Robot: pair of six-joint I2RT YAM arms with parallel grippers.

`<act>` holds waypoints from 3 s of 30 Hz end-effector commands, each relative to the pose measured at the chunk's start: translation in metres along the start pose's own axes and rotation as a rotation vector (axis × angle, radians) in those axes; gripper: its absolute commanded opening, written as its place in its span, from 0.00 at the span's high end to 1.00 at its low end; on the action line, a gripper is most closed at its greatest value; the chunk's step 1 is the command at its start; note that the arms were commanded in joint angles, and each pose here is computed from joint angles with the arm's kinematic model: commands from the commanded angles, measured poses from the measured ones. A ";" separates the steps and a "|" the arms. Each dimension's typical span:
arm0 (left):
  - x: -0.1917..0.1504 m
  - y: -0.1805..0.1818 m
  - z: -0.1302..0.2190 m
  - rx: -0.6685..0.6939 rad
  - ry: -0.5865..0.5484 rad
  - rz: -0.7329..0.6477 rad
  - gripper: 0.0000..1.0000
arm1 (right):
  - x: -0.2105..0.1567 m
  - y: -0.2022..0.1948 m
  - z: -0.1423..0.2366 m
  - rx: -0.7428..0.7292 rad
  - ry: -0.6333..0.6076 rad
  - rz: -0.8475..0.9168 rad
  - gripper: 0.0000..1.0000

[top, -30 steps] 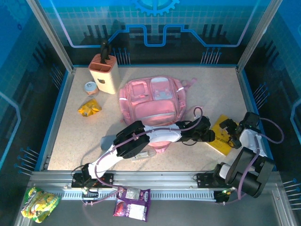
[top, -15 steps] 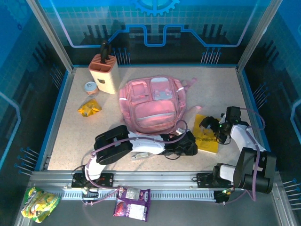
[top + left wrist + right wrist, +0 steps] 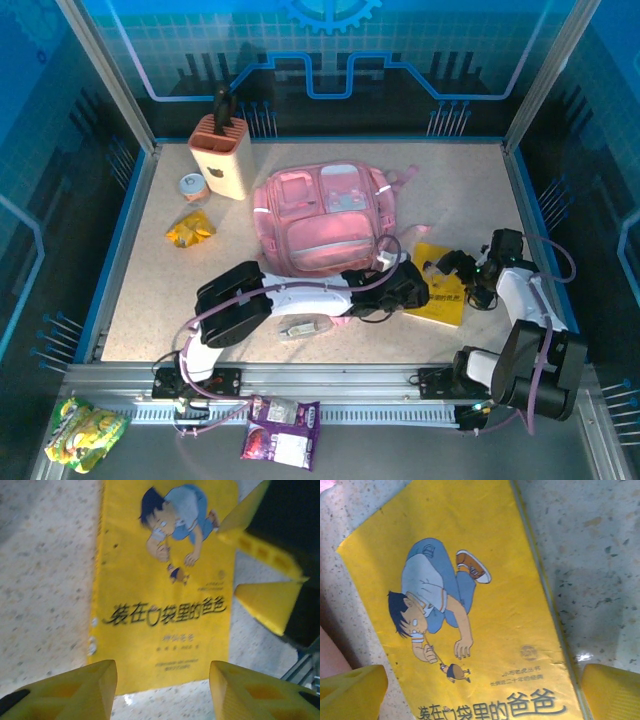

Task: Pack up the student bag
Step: Move the book to the middle-right of the table, then pick up the book from the middle-right of the table.

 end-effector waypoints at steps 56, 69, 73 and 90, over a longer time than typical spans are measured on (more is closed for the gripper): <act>0.011 0.055 -0.046 0.178 0.042 0.003 0.49 | -0.032 0.030 0.022 0.134 0.124 0.130 0.40; 0.010 0.056 -0.048 0.166 0.051 0.002 0.49 | -0.030 0.028 0.024 0.155 0.102 0.126 0.72; 0.010 0.054 -0.047 0.158 0.056 0.007 0.48 | -0.029 0.028 0.026 0.170 0.094 0.120 0.87; 0.048 0.034 0.046 0.005 -0.090 0.000 0.29 | -0.023 0.049 0.078 0.309 -0.060 0.171 1.00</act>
Point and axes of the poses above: each hand's point on the last joint's axis, 136 mm out from that joint toward the fingers, its own z axis back along the fingers, its own y axis along the line the jaws close on, x = y × z, the point moved 10 cm from there along z, back along the fingers, and after that the axes turned 3 degrees about z, right-handed, at the moved point
